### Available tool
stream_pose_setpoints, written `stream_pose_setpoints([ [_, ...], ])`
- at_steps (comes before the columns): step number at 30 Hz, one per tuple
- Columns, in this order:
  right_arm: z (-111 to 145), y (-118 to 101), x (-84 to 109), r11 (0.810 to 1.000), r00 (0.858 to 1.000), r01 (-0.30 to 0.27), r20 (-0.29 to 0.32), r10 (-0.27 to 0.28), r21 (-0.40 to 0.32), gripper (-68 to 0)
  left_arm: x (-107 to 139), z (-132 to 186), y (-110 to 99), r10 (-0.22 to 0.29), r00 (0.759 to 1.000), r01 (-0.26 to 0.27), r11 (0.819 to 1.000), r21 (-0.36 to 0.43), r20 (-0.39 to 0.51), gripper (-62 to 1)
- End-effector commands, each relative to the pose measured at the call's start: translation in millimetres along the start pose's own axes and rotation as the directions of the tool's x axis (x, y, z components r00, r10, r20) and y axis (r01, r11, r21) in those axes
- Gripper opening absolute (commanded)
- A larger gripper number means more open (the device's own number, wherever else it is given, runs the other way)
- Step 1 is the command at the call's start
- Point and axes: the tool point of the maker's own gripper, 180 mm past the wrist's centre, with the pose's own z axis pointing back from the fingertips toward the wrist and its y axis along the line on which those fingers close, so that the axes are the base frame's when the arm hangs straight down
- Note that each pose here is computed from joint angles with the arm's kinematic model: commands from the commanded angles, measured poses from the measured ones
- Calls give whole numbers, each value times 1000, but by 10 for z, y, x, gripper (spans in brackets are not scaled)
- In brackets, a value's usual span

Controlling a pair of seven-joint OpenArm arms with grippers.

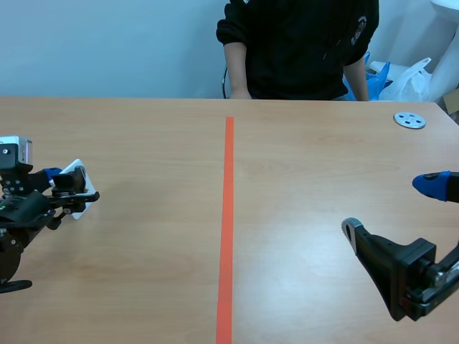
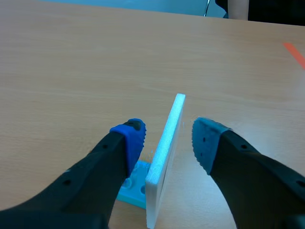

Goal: Sort the leaf by its shape. The table is split by an orange tape line. A compound leaf with several leaflets goes to the left side, a simple leaf with one blade goes to the right side. Return to the home posture when a red brick is placed on the table.

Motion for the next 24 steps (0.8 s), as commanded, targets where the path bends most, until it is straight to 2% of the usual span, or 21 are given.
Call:
stream_pose_setpoints([
  [1,-10,-65,82,1000,999,-8,30,9,-14,4,302,-68,-8,1,994,0,1000,-5,110,-295],
  [4,-10,-65,82,1000,999,-8,30,9,-14,4,475,-78,-26,-5,986,9,1000,-20,167,-254],
  [7,-10,-65,82,1000,999,-8,30,9,-14,4,688,-93,-92,-9,976,21,998,-54,216,-153],
  [9,-10,-65,82,1000,999,-8,30,9,-14,4,799,-64,-205,2,972,25,994,-110,236,-80],
  [12,-10,-65,82,1000,1000,-9,30,9,-14,4,896,37,-455,25,971,27,976,-215,237,-20],
  [14,-10,-65,82,1000,1000,-9,30,9,-14,4,918,156,-701,50,975,23,947,-321,217,14],
  [18,-10,-65,82,1000,1000,-9,30,9,-14,4,914,492,-1204,62,987,23,852,-523,146,14],
  [22,-11,-66,84,1000,999,-8,31,9,-14,4,900,859,-1603,16,995,52,763,-644,99,14],
  [24,-11,-66,84,1000,999,-8,31,9,-14,4,882,1021,-1755,-22,996,74,731,-678,85,14],
])
